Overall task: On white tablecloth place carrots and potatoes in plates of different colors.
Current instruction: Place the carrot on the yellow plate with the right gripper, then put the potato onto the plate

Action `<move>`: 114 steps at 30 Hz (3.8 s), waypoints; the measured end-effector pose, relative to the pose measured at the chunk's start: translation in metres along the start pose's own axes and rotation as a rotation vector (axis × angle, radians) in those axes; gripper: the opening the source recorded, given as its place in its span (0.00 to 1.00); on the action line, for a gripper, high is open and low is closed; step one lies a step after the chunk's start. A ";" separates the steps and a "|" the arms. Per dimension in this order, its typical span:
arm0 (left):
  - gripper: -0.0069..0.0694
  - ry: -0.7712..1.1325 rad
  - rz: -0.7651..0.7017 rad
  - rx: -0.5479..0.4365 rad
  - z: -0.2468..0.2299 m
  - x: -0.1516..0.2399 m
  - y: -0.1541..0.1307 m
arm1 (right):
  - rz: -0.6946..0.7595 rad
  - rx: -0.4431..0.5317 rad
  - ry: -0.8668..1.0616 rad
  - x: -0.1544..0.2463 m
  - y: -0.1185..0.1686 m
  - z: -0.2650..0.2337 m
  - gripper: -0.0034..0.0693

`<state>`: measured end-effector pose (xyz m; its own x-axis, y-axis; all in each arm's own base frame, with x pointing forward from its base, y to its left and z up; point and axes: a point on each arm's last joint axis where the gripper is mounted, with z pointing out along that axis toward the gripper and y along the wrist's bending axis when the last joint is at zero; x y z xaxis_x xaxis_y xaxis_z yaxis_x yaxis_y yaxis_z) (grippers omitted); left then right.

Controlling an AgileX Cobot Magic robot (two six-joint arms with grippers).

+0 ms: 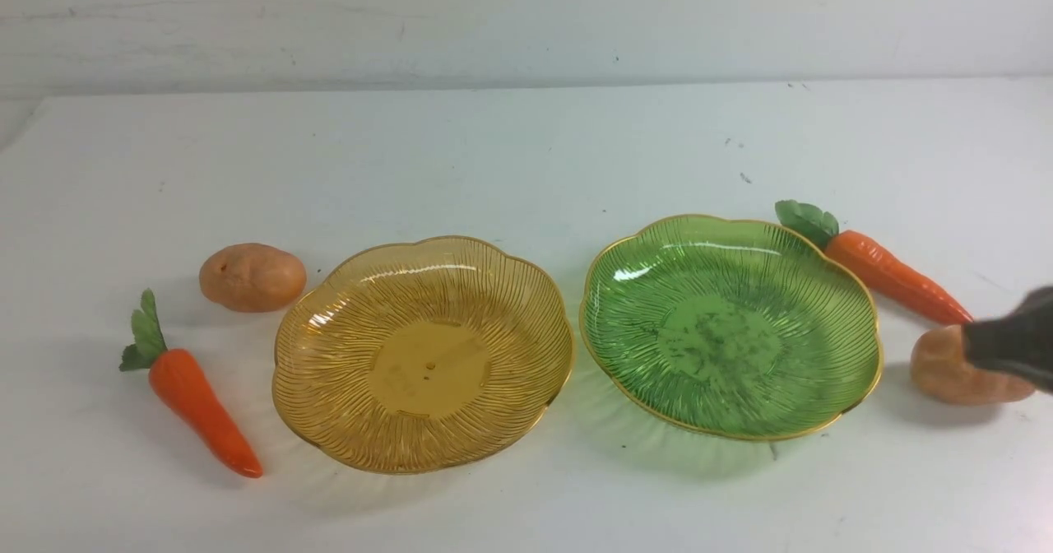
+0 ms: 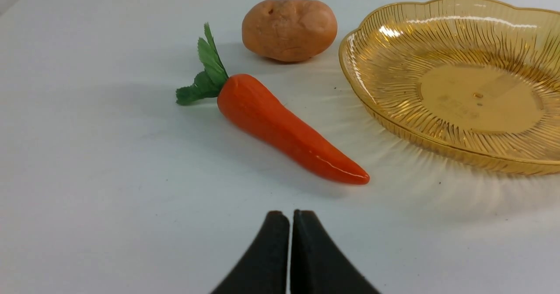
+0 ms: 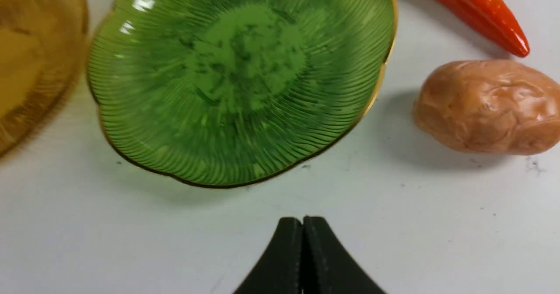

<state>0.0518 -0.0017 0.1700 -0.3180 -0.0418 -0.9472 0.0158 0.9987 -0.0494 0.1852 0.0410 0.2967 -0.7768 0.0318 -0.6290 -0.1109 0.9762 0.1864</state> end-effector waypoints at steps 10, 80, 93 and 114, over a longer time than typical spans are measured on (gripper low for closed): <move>0.09 0.000 0.000 0.000 0.000 0.000 0.000 | -0.111 0.181 0.428 -0.120 -0.027 0.128 0.03; 0.09 0.000 0.000 0.000 0.000 0.000 0.000 | -0.340 -0.331 0.430 -0.131 0.163 0.195 0.37; 0.09 0.000 0.000 0.000 0.000 0.000 0.000 | -0.599 -0.303 0.367 -0.080 0.236 0.225 0.77; 0.09 -0.001 0.005 -0.002 0.000 0.000 0.000 | -0.432 0.118 0.247 -0.160 0.090 0.104 0.07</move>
<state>0.0517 -0.0015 0.1700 -0.3167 -0.0370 -0.9478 0.0155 0.9989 -0.0442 0.3637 0.1463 0.3352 -0.8005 -0.4173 -0.4302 -0.3945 0.9072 -0.1461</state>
